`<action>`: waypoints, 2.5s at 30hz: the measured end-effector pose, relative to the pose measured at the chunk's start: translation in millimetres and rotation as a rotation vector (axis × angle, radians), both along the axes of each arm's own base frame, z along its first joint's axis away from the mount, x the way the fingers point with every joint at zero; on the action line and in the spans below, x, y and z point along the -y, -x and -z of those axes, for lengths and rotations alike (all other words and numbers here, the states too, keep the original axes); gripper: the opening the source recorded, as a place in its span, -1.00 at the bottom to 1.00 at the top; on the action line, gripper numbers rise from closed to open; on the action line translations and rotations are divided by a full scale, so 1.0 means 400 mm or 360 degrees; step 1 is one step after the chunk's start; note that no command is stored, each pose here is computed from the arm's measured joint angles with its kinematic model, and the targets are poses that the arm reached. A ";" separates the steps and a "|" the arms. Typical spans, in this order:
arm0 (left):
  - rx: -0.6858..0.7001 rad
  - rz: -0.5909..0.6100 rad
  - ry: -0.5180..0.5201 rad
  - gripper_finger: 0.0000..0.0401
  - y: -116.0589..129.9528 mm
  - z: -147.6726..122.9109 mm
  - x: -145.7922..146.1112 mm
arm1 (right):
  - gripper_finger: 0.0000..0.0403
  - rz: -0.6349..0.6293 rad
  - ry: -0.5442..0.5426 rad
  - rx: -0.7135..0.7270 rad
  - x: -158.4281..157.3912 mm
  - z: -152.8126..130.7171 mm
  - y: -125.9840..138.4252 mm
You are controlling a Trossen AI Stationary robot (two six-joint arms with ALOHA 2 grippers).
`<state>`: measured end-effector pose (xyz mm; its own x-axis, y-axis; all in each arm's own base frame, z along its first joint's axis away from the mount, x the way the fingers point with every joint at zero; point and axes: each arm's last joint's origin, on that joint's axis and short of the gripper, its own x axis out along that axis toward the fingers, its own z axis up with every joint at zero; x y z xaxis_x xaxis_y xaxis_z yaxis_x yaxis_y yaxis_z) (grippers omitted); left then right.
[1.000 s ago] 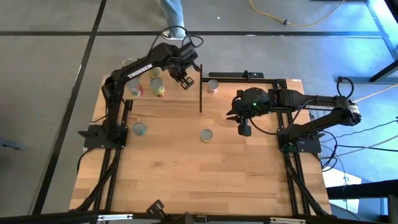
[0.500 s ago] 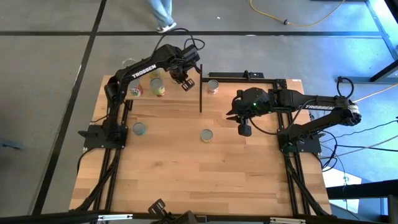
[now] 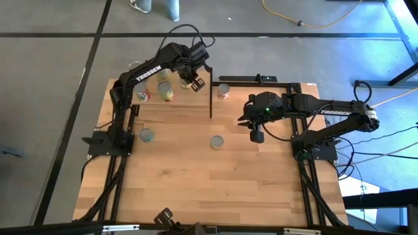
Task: Pick and place cans onto a shelf
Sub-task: Put the canned peaches on the shelf, then put the canned tomatoes on the shelf
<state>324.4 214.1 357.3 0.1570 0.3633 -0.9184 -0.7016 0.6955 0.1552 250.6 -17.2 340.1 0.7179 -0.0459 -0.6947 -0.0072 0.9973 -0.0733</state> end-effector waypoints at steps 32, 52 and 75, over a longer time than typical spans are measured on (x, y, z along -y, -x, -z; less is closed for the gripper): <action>-0.0250 0.0093 0.0157 -1.00 -0.006 0.046 0.057 | -0.58 0.0016 -0.0015 0.0001 0.000 0.000 0.000; -0.0215 0.0013 0.0057 -1.00 0.014 0.056 -0.011 | -0.58 -0.0002 0.0008 -0.0001 0.000 0.000 0.000; -0.0061 0.0139 -0.0083 -1.00 0.004 -0.094 0.126 | -0.58 0.0082 0.0015 0.0000 0.003 0.000 0.000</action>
<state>322.8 163.7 394.9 0.1555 0.3970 -0.9046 -0.6314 0.7441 0.2180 250.5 -18.4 340.1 0.7144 -0.0896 -0.6939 0.0444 0.9956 -0.0829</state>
